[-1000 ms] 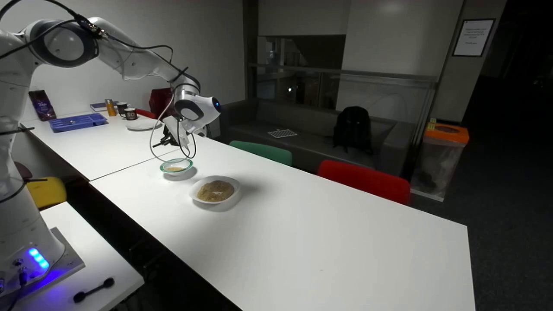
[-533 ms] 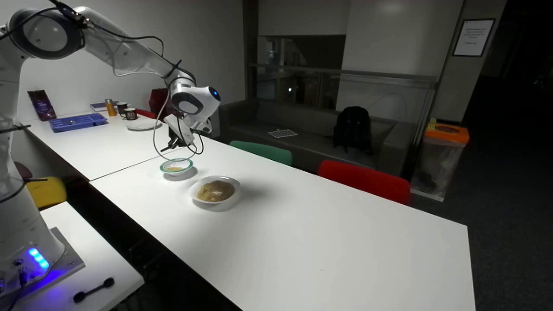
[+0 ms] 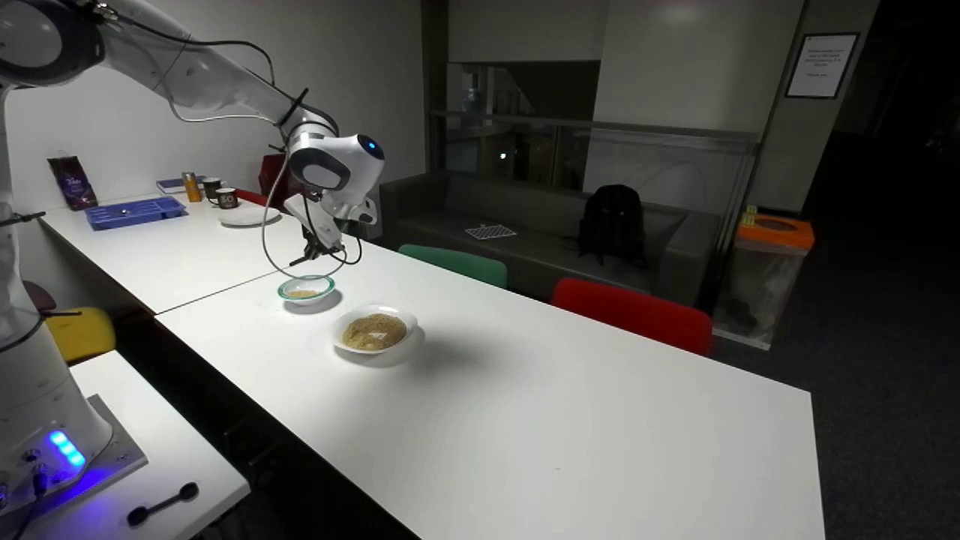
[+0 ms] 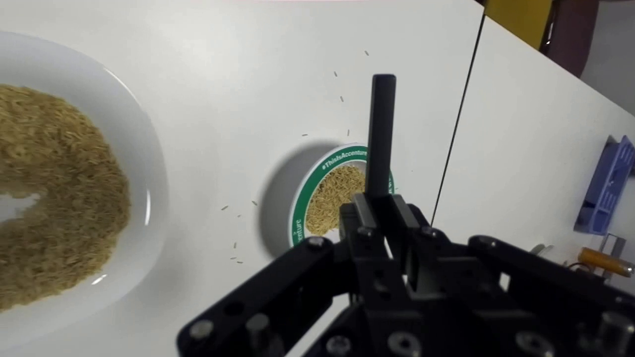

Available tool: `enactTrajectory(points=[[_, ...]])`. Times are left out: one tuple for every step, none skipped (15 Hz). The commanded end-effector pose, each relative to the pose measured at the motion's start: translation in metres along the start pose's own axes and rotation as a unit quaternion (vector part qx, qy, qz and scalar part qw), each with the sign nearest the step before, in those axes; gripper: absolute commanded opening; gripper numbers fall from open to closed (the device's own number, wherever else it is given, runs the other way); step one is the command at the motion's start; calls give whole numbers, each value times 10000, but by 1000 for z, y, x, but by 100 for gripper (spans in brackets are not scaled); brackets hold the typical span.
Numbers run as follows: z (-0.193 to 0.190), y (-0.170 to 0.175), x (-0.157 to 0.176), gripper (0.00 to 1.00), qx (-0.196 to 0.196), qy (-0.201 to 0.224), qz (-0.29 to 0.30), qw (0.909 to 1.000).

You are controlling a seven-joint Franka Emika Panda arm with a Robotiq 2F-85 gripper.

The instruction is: Use the spoon to put sugar in the green and white bowl

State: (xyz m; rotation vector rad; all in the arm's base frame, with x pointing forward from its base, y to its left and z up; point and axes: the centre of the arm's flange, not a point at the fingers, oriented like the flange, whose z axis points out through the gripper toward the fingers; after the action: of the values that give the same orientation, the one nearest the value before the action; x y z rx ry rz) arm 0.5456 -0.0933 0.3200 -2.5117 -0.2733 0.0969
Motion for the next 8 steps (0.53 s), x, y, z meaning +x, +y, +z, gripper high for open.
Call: enactTrajectory(points=[[-17, 4, -41, 3, -526, 156, 259, 9982], [-18, 8, -48, 3, -667, 142, 336, 9971], [-18, 13, -56, 3, -829, 111, 436, 9955], [-18, 18, -63, 3, -961, 63, 531, 9939], [-17, 23, -70, 3, -1108, 6, 632, 9918], [-14, 30, -75, 3, -1236, -70, 749, 9895], [-13, 34, -80, 3, -1325, -134, 858, 9874], [-10, 40, -84, 3, -1359, -228, 988, 9855]])
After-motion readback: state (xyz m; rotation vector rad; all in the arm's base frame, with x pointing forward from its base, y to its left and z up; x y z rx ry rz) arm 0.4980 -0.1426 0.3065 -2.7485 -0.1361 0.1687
